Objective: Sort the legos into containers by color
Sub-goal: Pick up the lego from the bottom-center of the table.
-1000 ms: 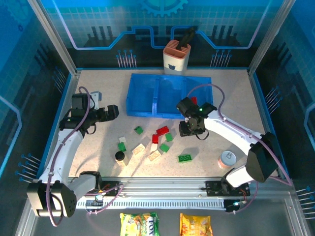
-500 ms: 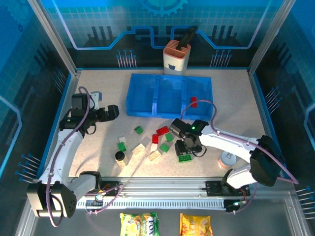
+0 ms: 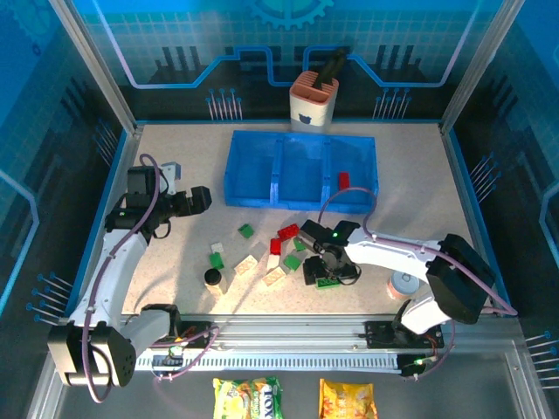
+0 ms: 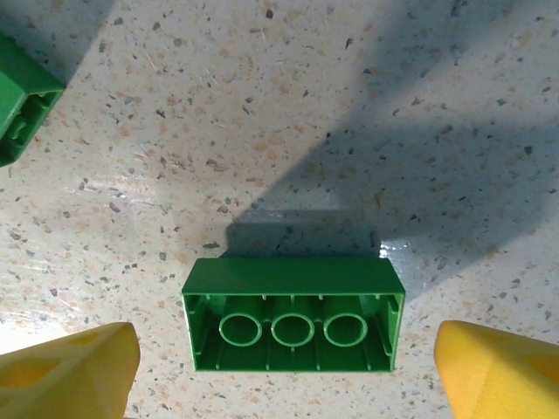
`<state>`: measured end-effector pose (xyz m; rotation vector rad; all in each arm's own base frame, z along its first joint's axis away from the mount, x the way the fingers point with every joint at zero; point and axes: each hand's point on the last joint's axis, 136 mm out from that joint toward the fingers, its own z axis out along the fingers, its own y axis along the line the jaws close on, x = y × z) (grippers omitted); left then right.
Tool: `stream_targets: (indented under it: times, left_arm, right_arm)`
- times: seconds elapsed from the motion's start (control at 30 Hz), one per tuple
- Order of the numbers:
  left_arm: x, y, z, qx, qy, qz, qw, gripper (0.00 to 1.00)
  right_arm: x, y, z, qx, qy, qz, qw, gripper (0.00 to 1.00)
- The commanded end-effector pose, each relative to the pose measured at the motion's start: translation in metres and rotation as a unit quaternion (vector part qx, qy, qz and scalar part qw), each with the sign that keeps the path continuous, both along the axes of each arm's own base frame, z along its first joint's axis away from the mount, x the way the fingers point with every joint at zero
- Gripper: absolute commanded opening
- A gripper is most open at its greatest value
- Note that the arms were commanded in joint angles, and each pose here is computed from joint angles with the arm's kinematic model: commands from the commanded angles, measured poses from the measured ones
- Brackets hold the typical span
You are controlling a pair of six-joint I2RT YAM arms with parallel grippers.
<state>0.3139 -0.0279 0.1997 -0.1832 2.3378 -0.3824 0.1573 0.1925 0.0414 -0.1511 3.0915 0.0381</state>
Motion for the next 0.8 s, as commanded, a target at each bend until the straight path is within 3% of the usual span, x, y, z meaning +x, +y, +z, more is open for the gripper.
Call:
stream_targets:
  times: [0.0, 0.77]
  left_arm:
    - [-0.004, -0.001, 0.000, -0.005, -0.003, -0.003, 1.000, 0.99]
    - [-0.005, -0.001, -0.001, -0.005, -0.003, -0.001, 1.000, 0.99]
  right_arm:
    - [-0.012, -0.004, -0.016, -0.013, 0.021, -0.007, 1.000, 0.89]
    - [-0.013, -0.015, -0.023, -0.046, 0.025, 0.002, 0.999, 0.72]
